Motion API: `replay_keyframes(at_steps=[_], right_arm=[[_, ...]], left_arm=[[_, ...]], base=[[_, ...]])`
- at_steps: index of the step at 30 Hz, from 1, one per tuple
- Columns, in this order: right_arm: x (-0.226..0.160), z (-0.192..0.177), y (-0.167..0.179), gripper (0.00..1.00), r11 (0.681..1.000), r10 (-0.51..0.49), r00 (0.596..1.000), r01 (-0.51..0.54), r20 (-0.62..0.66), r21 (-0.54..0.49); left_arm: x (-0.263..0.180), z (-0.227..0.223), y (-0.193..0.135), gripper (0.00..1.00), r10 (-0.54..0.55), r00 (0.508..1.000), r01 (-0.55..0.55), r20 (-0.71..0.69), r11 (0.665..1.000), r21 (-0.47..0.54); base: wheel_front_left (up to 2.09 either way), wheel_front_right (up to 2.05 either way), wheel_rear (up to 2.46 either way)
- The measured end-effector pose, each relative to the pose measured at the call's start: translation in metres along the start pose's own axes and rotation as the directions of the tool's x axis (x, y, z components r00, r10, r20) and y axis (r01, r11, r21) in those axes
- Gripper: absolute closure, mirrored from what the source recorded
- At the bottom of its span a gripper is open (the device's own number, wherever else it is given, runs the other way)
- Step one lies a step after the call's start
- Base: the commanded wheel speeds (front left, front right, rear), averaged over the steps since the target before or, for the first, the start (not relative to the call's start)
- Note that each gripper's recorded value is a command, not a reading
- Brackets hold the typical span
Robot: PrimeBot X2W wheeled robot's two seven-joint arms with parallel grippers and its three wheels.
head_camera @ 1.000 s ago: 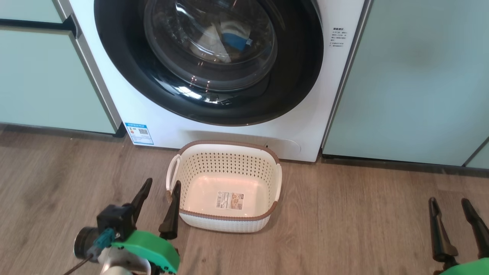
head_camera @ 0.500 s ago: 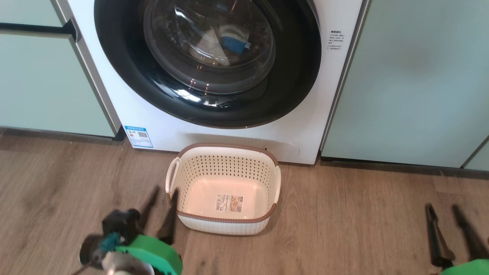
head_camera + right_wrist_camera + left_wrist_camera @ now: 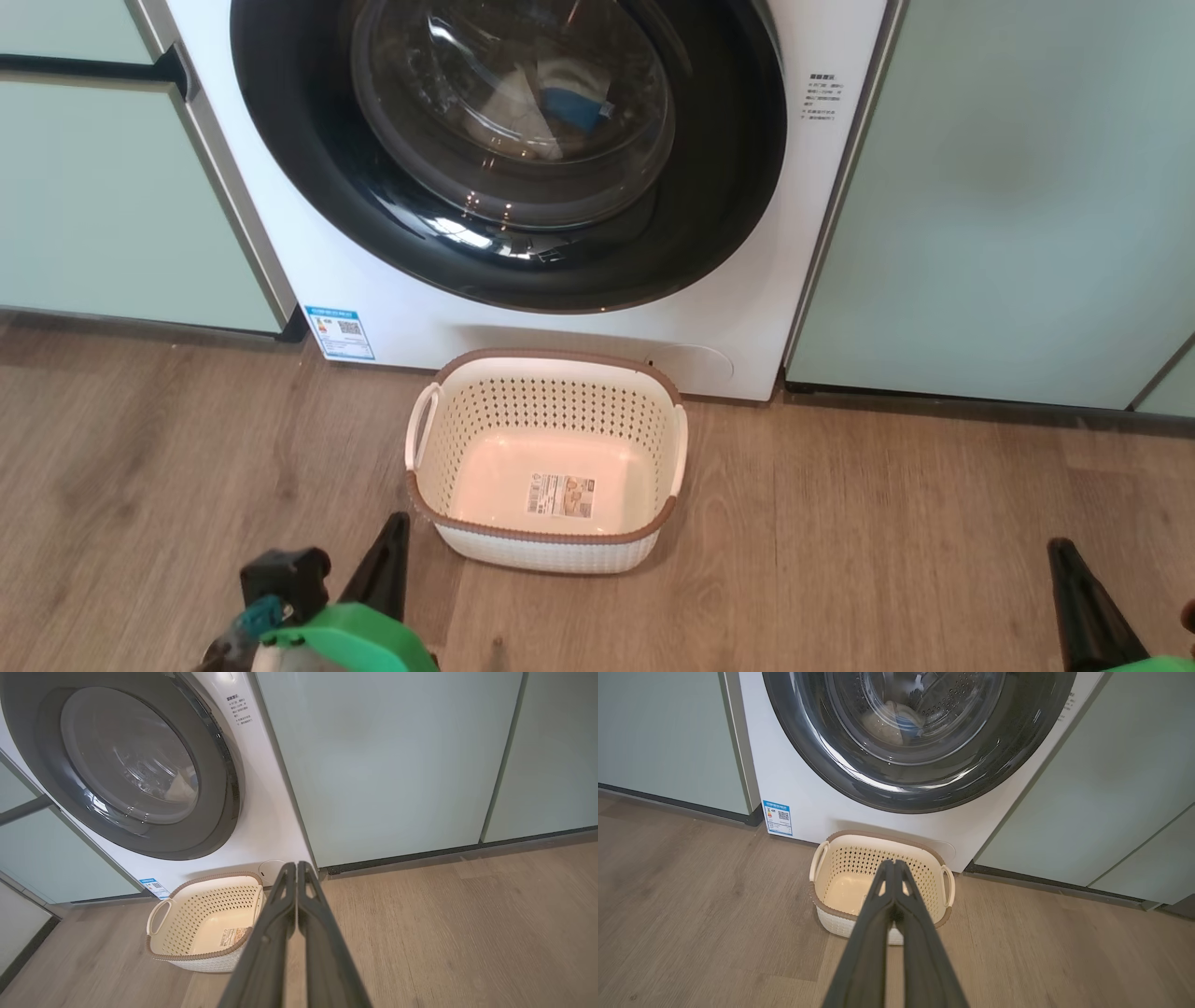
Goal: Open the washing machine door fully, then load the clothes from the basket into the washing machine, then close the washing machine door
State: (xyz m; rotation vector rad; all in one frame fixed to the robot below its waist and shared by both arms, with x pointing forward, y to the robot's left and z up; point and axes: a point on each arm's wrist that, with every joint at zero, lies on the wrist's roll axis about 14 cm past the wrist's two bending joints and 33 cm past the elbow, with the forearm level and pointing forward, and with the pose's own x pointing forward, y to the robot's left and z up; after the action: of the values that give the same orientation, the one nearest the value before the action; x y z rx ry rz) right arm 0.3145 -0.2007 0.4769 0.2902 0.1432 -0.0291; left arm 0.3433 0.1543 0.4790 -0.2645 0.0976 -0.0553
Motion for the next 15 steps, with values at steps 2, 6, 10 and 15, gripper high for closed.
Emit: replay_keyframes(at_steps=[2, 6, 10, 15], right_arm=[[0.0002, -0.0012, -0.0003, 1.00, 1.000, -0.001, 1.000, 0.001, -0.002, 0.024], [0.0010, -0.0034, -0.0005, 1.00, 0.997, -0.001, 1.000, 0.002, -0.007, 0.071], [0.0049, -0.0012, 0.0013, 1.00, 0.992, 0.004, 1.000, -0.005, 0.003, 0.129], [0.0063, -0.0019, 0.0016, 1.00, 0.984, 0.005, 1.000, -0.006, 0.004, 0.176]], left_arm=[[0.0009, -0.0003, 0.0004, 1.00, 0.001, 1.000, -0.001, -0.004, 1.000, -0.020], [0.0016, -0.0017, 0.0020, 1.00, 0.008, 1.000, -0.009, -0.014, 0.998, -0.064], [0.0021, -0.0032, 0.0063, 1.00, 0.018, 0.999, -0.022, -0.027, 0.993, -0.120], [0.0026, -0.0057, 0.0096, 1.00, 0.029, 0.999, -0.035, -0.042, 0.986, -0.161]], base=[[0.00, 0.00, 0.00], [0.00, 0.00, 0.00], [0.00, 0.00, 0.00], [0.00, 0.00, 0.00]])
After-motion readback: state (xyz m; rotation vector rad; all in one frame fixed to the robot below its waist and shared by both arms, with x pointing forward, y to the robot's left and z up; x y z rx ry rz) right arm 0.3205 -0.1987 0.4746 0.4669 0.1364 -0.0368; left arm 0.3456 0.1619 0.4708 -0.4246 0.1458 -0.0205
